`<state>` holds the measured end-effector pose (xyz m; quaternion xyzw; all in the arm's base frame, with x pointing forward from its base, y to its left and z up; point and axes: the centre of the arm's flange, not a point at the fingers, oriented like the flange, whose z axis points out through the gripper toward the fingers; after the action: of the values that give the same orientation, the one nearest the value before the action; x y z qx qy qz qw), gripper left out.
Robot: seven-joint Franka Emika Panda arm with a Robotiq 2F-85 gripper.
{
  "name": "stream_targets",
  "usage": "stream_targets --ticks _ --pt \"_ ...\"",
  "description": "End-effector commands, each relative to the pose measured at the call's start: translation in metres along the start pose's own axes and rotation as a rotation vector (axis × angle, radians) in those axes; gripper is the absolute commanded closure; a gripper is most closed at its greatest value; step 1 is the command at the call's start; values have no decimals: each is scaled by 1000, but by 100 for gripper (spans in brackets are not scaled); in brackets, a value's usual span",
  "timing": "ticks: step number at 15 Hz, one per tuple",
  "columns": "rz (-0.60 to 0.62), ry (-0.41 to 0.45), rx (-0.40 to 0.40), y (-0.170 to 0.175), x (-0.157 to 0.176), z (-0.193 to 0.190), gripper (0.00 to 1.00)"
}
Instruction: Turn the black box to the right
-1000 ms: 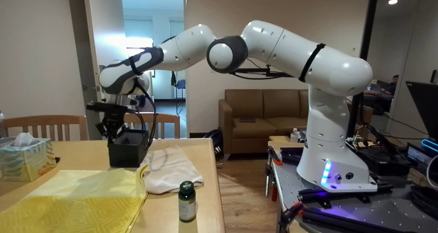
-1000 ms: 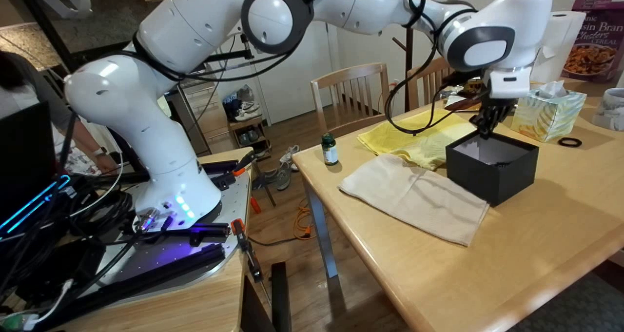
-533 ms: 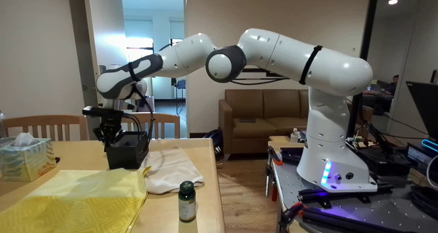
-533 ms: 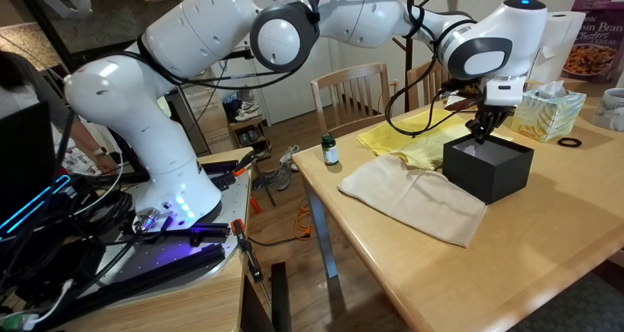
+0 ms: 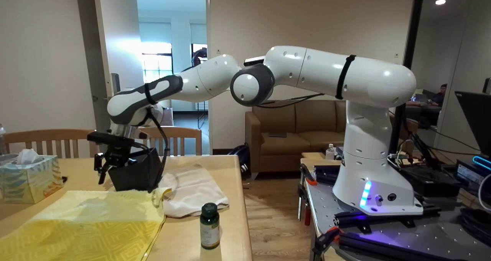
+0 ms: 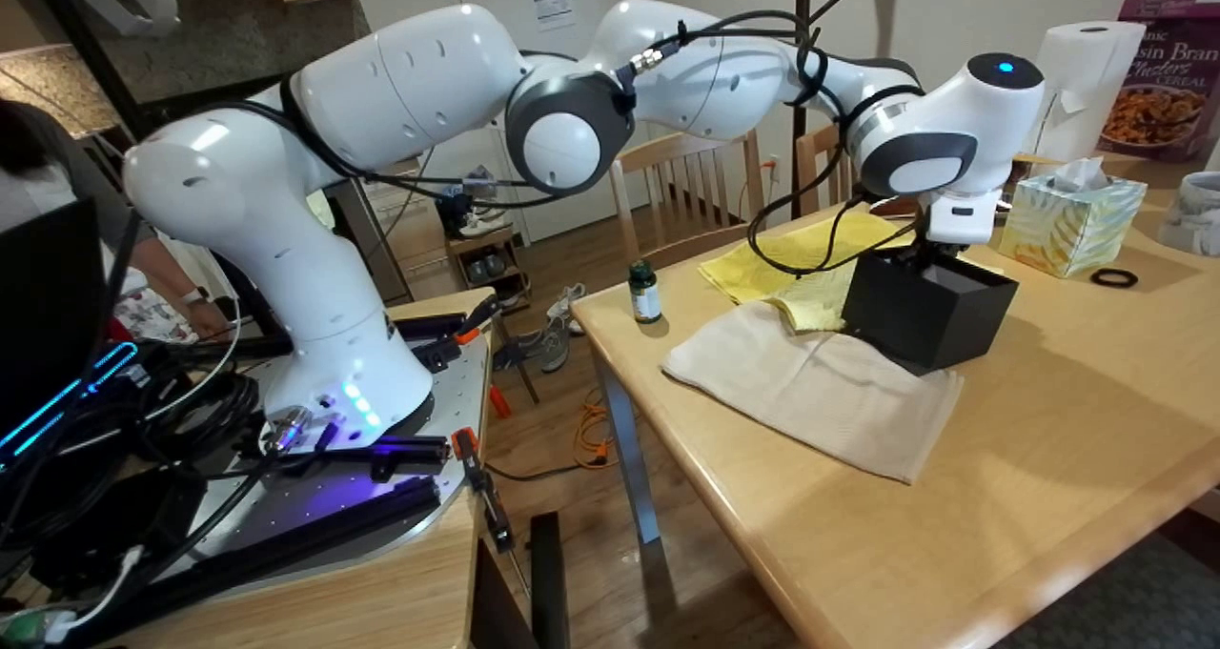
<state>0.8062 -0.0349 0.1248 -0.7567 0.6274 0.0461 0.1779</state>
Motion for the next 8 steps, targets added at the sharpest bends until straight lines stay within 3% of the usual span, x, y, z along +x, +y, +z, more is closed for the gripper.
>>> stream_targets --ticks 1,3,4,8 --pt "-26 -65 58 -26 16 32 7" --pt "-54 -76 72 -25 18 40 1" --pt "-72 -65 85 -11 -14 -57 0" --pt "-175 -31 109 -21 -36 -125 0"
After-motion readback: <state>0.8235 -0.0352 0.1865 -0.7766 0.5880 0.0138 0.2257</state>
